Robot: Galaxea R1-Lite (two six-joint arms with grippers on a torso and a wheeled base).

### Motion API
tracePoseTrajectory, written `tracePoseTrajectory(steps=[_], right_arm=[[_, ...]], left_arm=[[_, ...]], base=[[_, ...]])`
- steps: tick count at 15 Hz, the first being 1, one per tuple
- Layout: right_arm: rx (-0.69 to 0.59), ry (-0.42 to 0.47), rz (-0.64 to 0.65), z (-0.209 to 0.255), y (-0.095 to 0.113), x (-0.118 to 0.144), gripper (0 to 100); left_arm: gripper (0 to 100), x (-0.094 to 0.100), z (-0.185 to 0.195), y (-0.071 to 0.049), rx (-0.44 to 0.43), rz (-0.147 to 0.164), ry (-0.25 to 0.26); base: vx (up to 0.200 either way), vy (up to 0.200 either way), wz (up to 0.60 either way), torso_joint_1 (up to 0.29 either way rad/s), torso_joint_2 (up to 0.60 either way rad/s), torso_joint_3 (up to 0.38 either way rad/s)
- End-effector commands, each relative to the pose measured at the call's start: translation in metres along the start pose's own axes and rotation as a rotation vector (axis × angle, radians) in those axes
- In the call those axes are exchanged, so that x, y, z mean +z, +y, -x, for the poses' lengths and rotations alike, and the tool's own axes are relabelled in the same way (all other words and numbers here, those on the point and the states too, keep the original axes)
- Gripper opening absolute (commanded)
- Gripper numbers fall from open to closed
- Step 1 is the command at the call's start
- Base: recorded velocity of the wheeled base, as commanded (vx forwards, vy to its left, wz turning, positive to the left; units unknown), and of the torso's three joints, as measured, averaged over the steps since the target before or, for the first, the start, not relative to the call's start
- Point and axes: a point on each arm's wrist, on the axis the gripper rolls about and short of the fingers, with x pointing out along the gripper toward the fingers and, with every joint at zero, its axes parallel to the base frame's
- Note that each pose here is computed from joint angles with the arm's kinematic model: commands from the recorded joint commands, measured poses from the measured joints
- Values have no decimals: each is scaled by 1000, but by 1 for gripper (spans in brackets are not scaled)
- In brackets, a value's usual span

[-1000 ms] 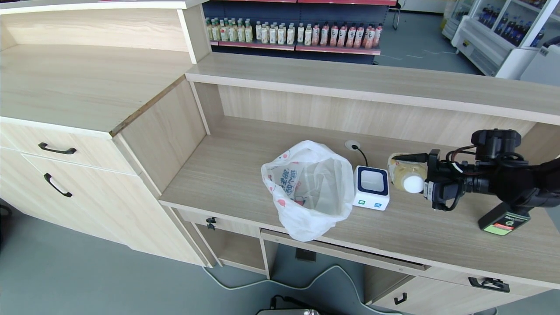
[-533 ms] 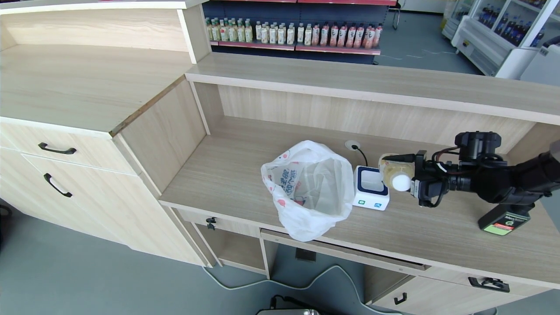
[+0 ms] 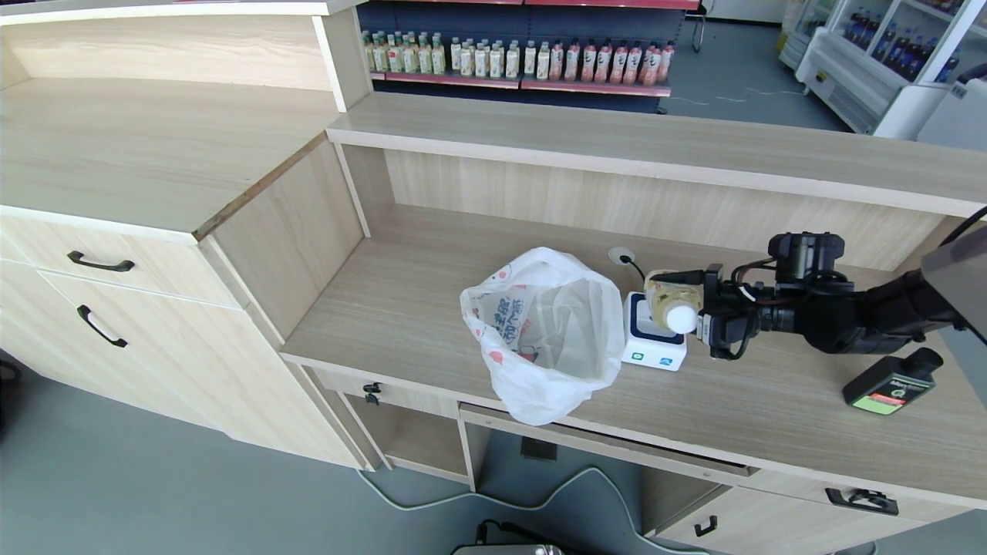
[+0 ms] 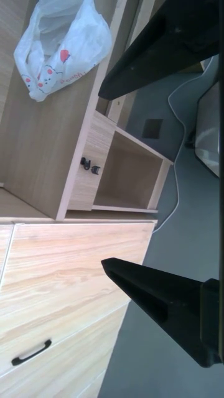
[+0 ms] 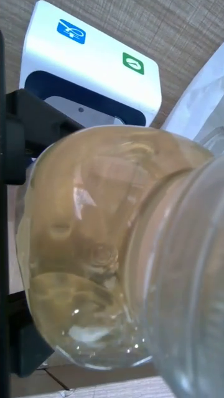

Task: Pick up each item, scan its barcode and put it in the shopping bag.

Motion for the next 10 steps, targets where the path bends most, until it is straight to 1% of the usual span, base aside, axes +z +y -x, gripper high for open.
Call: tracePoseTrajectory(steps=[1, 8, 10], right_arm=[[7, -3, -9, -4, 6, -2, 0], [1, -3, -22, -6, 6, -6, 0], [-22, 1, -32, -4, -1, -5, 0]], left_arm=[[100, 0, 0, 0, 0, 1, -1], [100, 0, 0, 0, 0, 1, -1], [100, 0, 0, 0, 0, 1, -1]], base=[[0, 0, 0, 0, 0, 0], [0, 0, 0, 0, 0, 0], [0, 0, 0, 0, 0, 0]])
